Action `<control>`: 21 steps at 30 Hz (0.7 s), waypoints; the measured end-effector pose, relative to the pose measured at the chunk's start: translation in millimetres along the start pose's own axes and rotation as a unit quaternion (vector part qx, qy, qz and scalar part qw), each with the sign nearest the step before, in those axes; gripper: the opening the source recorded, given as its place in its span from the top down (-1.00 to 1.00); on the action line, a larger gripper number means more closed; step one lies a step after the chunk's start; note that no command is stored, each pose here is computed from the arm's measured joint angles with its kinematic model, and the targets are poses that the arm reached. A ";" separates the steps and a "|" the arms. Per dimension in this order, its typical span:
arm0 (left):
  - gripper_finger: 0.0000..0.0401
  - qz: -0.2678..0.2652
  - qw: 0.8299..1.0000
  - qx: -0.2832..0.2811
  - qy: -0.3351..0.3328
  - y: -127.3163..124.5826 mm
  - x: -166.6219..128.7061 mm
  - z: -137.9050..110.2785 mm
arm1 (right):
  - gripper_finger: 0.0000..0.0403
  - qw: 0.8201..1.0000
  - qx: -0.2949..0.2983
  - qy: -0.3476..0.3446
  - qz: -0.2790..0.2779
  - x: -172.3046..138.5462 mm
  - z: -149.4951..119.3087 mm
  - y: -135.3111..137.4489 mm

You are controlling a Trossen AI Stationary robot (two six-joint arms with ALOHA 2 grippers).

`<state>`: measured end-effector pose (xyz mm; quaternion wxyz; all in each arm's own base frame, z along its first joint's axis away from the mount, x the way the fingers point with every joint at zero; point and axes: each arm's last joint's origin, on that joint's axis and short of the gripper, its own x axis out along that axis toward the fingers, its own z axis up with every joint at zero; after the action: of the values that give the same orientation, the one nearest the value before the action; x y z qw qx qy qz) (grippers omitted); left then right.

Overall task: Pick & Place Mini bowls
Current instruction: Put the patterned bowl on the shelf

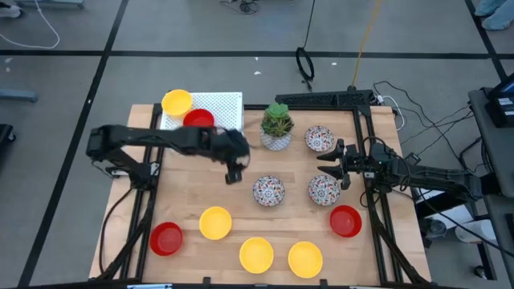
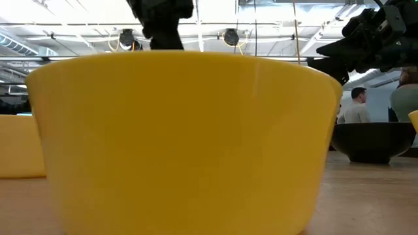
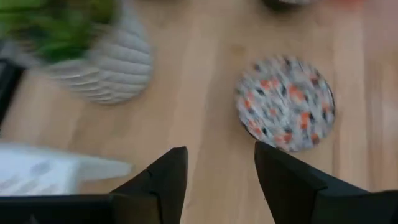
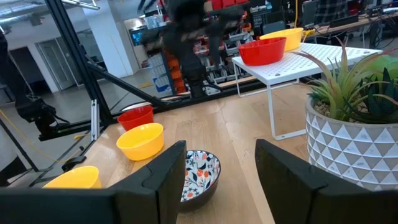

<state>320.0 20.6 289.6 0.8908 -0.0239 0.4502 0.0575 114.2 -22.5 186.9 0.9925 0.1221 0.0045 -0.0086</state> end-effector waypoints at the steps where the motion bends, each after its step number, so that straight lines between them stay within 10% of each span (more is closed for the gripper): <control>1: 0.05 -0.004 1.000 0.023 0.009 -6.8 8.4 -0.7 | 0.09 1.000 0.000 0.000 0.000 0.0 0.0 0.0; 21: 0.05 -0.014 0.910 0.412 0.048 -104.2 104.9 -24.8 | 0.09 1.000 0.000 0.000 0.000 0.0 0.1 0.0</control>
<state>374.8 -76.7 189.5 0.7997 0.3361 0.4753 -0.1469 114.2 -22.5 187.0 0.9925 0.1220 0.0042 -0.0086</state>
